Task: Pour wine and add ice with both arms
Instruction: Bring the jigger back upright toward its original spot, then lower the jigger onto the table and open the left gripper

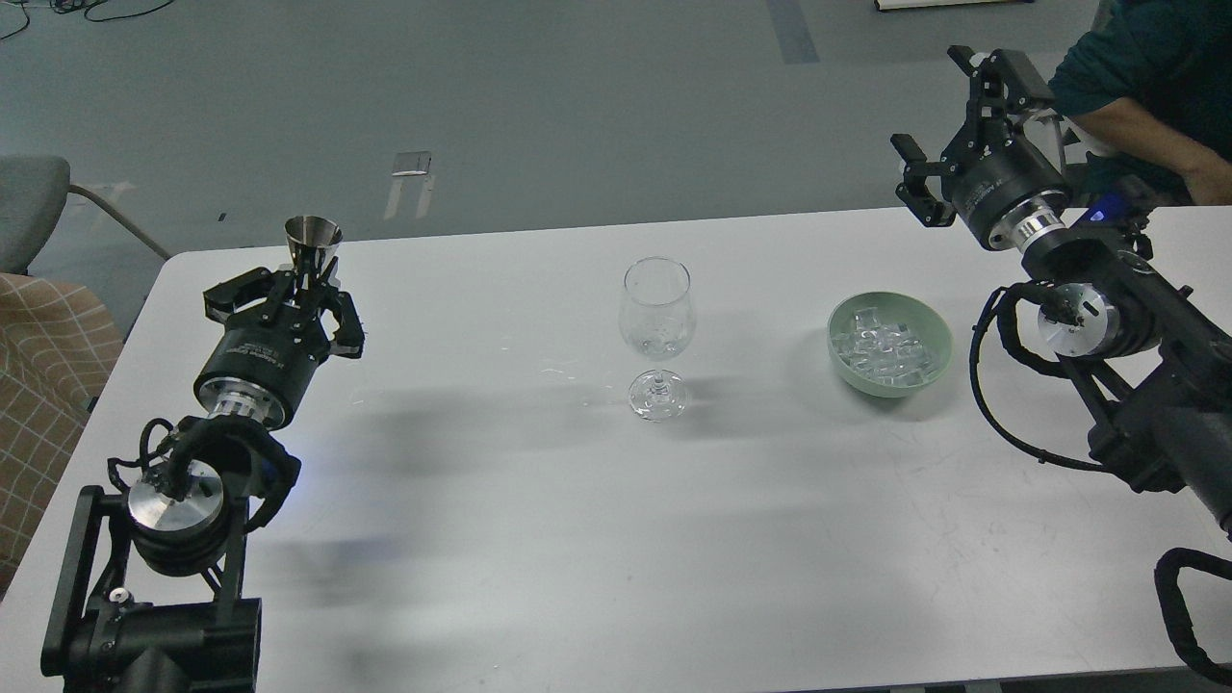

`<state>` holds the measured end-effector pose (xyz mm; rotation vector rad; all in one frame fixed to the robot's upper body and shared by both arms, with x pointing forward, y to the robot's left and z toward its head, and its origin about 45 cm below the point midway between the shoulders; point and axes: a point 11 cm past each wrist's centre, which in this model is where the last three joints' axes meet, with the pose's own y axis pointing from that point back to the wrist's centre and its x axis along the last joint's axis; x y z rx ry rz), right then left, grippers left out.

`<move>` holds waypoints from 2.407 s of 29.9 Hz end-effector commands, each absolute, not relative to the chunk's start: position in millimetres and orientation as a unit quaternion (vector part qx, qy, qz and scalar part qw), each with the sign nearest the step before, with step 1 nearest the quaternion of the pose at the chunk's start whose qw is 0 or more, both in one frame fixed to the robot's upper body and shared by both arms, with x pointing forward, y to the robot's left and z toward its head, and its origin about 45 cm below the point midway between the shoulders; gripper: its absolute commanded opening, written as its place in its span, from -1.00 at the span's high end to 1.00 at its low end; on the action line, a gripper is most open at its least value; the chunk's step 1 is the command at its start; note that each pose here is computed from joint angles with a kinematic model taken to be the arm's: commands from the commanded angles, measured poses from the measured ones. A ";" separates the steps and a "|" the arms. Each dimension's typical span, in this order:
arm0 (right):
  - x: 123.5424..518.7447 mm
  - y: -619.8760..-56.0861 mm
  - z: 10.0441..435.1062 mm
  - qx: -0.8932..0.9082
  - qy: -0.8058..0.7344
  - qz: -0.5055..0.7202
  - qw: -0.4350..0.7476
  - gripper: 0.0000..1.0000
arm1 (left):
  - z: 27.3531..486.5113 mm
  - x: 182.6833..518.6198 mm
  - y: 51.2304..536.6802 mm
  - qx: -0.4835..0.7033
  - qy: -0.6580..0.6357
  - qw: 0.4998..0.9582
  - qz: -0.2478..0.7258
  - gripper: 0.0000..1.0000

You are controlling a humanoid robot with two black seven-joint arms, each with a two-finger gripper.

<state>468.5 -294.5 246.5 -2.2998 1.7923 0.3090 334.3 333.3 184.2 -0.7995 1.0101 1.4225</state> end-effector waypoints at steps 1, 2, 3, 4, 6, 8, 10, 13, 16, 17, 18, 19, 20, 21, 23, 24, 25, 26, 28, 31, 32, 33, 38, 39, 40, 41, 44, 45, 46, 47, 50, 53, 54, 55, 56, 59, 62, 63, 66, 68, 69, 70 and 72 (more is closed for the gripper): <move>467.8 -292.8 244.6 -0.780 0.607 0.107 0.104 -1.00 | 159.4 325.0 339.7 -0.331 0.435 0.562 0.621 0.92; 467.8 -291.9 244.0 -0.781 0.607 0.107 0.104 -1.00 | 153.4 323.6 341.3 -0.329 0.438 0.557 0.624 0.90; 467.8 -292.6 244.2 -0.780 0.607 0.107 0.103 -1.00 | 151.0 323.1 341.8 -0.328 0.439 0.555 0.626 0.89; 467.9 -292.9 244.5 -0.780 0.608 0.107 0.104 -1.00 | 149.6 322.9 342.4 -0.328 0.439 0.553 0.627 0.88; 466.9 -294.4 242.5 -0.779 0.609 0.108 0.102 -1.00 | 147.2 322.5 341.9 -0.326 0.441 0.553 0.628 0.86; 466.5 -294.9 242.3 -0.779 0.610 0.108 0.102 -1.00 | 141.2 321.5 341.4 -0.322 0.445 0.551 0.628 0.78; 466.2 -294.4 241.4 -0.779 0.609 0.109 0.102 -1.00 | 134.2 320.0 342.4 -0.317 0.450 0.545 0.633 0.70; 463.9 -295.5 236.6 -0.777 0.611 0.112 0.099 -1.00 | 125.2 317.6 346.7 -0.315 0.448 0.533 0.645 0.65; 463.5 -296.4 236.1 -0.777 0.612 0.113 0.098 -1.00 | 124.7 317.5 347.4 -0.315 0.447 0.532 0.647 0.60; 463.5 -296.4 236.1 -0.777 0.612 0.113 0.098 -1.00 | 124.2 317.3 347.4 -0.315 0.447 0.531 0.647 0.59; 463.2 -296.7 235.4 -0.776 0.612 0.114 0.098 -1.00 | 124.4 317.4 347.4 -0.315 0.447 0.532 0.647 0.57; 463.2 -296.6 235.4 -0.777 0.612 0.113 0.098 -1.00 | 122.3 316.7 348.3 -0.314 0.449 0.529 0.648 0.56; 463.3 -296.9 235.7 -0.776 0.612 0.113 0.098 -1.00 | 122.3 316.7 348.3 -0.314 0.449 0.529 0.648 0.56; 463.3 -296.2 235.5 -0.776 0.612 0.114 0.099 -1.00 | 121.7 316.6 347.9 -0.313 0.449 0.529 0.648 0.56; 463.3 -296.2 235.5 -0.777 0.612 0.114 0.099 -1.00 | 121.7 317.0 347.8 -0.313 0.450 0.529 0.648 0.55; 463.3 -296.2 235.5 -0.777 0.612 0.114 0.099 -1.00 | 122.2 317.1 347.7 -0.313 0.449 0.529 0.648 0.53; 463.3 -296.6 235.1 -0.776 0.612 0.114 0.098 -1.00 | 121.7 317.0 347.8 -0.313 0.450 0.529 0.648 0.46; 463.3 -296.6 235.1 -0.776 0.612 0.114 0.098 -1.00 | 121.7 317.0 347.8 -0.313 0.450 0.529 0.648 0.45; 463.3 -296.6 235.1 -0.776 0.612 0.114 0.098 -1.00 | 121.8 316.9 348.3 -0.313 0.449 0.528 0.649 0.42; 463.3 -296.6 235.1 -0.776 0.612 0.114 0.098 -1.00 | 121.2 316.8 348.6 -0.313 0.450 0.527 0.650 0.36; 463.3 -296.6 235.1 -0.776 0.612 0.114 0.098 -1.00 | 121.2 316.8 348.6 -0.313 0.450 0.527 0.650 0.33; 463.2 -296.3 234.8 -0.776 0.612 0.114 0.098 -1.00 | 121.1 316.7 348.7 -0.313 0.450 0.527 0.650 0.27; 463.3 -296.6 235.1 -0.776 0.612 0.114 0.098 -1.00 | 120.4 316.3 350.3 -0.314 0.450 0.524 0.651 0.10; 463.3 -296.6 235.1 -0.776 0.612 0.114 0.098 -1.00 | 120.9 316.8 350.2 -0.314 0.449 0.525 0.651 0.03; 463.3 -296.6 235.1 -0.776 0.612 0.114 0.098 -1.00 | 121.0 316.7 350.7 -0.315 0.449 0.524 0.651 0.01; 463.3 -296.6 235.1 -0.776 0.612 0.114 0.098 -1.00 | 120.9 316.8 350.2 -0.314 0.449 0.525 0.651 -0.02; 463.3 -296.6 235.1 -0.776 0.612 0.114 0.098 -1.00 | 121.9 317.9 349.9 -0.315 0.449 0.526 0.650 -0.07; 463.3 -296.6 235.1 -0.776 0.612 0.114 0.098 -1.00 | 122.5 318.3 350.3 -0.316 0.448 0.526 0.650 -0.08; 463.3 -296.6 235.1 -0.776 0.612 0.114 0.098 -1.00 | 122.5 318.4 349.8 -0.316 0.449 0.526 0.650 -0.09; 463.3 -296.6 235.1 -0.776 0.612 0.114 0.098 -1.00 | 122.9 318.9 349.6 -0.316 0.448 0.527 0.650 -0.10; 463.2 -296.3 234.8 -0.776 0.612 0.114 0.098 -1.00 | 122.3 318.8 349.8 -0.315 0.449 0.526 0.650 -0.16; 463.2 -296.3 234.8 -0.776 0.612 0.114 0.098 -1.00 | 120.5 318.7 349.6 -0.313 0.451 0.524 0.651 -0.16; 463.2 -296.3 234.8 -0.776 0.612 0.114 0.098 -1.00 | 118.4 318.2 349.4 -0.312 0.453 0.523 0.652 -0.15; 463.2 -296.3 234.8 -0.776 0.612 0.114 0.098 -1.00 | 117.8 318.1 349.0 -0.311 0.454 0.523 0.652 -0.12; 463.2 -296.3 234.8 -0.776 0.612 0.114 0.098 -1.00 | 116.7 317.9 348.7 -0.309 0.454 0.522 0.652 -0.01; 463.2 -296.3 234.8 -0.776 0.612 0.114 0.098 -1.00 | 116.4 317.9 348.7 -0.303 0.448 0.525 0.657 0.30; 463.2 -296.3 234.8 -0.776 0.612 0.114 0.098 -1.00 | 116.6 318.2 351.1 -0.293 0.431 0.529 0.670 0.40; 463.2 -296.3 234.8 -0.776 0.612 0.114 0.098 -1.00 | 116.6 318.2 351.1 -0.293 0.431 0.529 0.670 0.41; 463.2 -296.3 234.8 -0.776 0.612 0.114 0.098 -1.00 | 117.2 318.3 351.5 -0.294 0.429 0.530 0.670 0.70; 462.8 -296.5 234.1 -0.776 0.612 0.114 0.097 -1.00 | 118.1 318.9 351.9 -0.297 0.429 0.529 0.669 1.00; 463.2 -296.3 234.8 -0.776 0.612 0.114 0.098 -1.00 | 118.6 319.0 351.8 -0.297 0.429 0.530 0.669 1.00; 463.2 -296.3 234.8 -0.776 0.612 0.114 0.098 -1.00 | 118.2 318.9 351.7 -0.297 0.430 0.530 0.668 1.00; 462.8 -296.5 234.1 -0.776 0.612 0.114 0.097 -1.00 | 118.8 319.1 351.6 -0.298 0.429 0.530 0.668 1.00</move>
